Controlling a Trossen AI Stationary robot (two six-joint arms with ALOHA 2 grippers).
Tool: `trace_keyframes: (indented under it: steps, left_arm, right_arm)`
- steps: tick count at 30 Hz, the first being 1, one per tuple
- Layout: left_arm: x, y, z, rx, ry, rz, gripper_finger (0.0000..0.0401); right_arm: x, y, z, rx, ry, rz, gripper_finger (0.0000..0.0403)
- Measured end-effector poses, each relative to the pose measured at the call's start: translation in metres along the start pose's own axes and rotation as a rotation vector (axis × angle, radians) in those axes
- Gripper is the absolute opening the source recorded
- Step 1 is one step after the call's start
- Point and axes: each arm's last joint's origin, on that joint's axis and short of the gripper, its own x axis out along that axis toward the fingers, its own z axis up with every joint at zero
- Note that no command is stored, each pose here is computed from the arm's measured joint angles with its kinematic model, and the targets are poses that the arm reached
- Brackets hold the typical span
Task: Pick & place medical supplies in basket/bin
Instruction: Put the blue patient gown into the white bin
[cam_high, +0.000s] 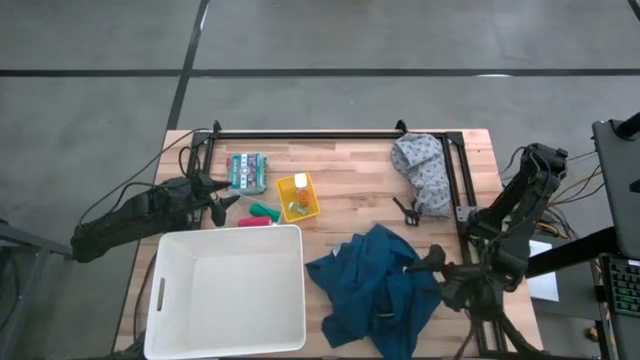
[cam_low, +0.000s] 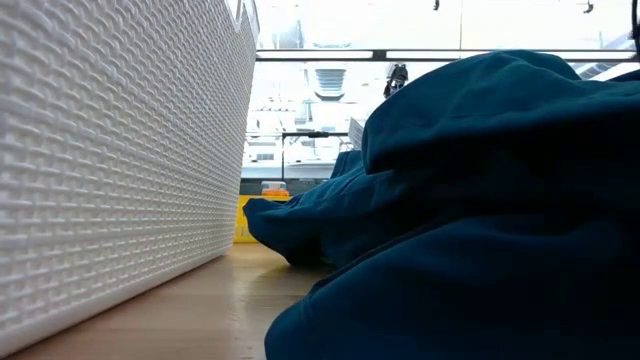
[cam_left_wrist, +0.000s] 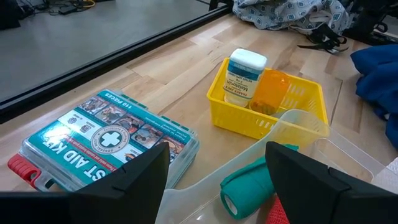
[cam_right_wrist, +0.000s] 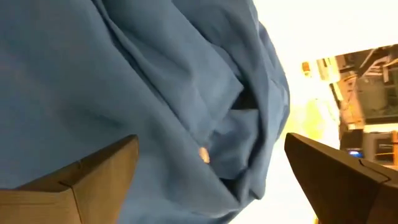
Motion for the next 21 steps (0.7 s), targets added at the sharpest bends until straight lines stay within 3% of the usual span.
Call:
trace_keyframes:
  steps: [7, 14, 21]
  left_arm:
    - [0.0, 0.0, 0.0, 0.0, 0.0, 0.0, 0.0271]
    - [0.0, 0.0, 0.0, 0.0, -0.001, 0.0, 0.0271]
    - [0.0, 0.0, 0.0, 0.0, 0.0, 0.0, 0.0271]
  right_arm:
    - [-0.016, 0.015, 0.004, 0.181, -0.066, 0.061, 0.04]
    - [-0.028, 0.033, -0.005, 0.089, -0.06, 0.203, 0.04]
    - [-0.024, 0.045, -0.009, 0.106, -0.026, 0.301, 0.04]
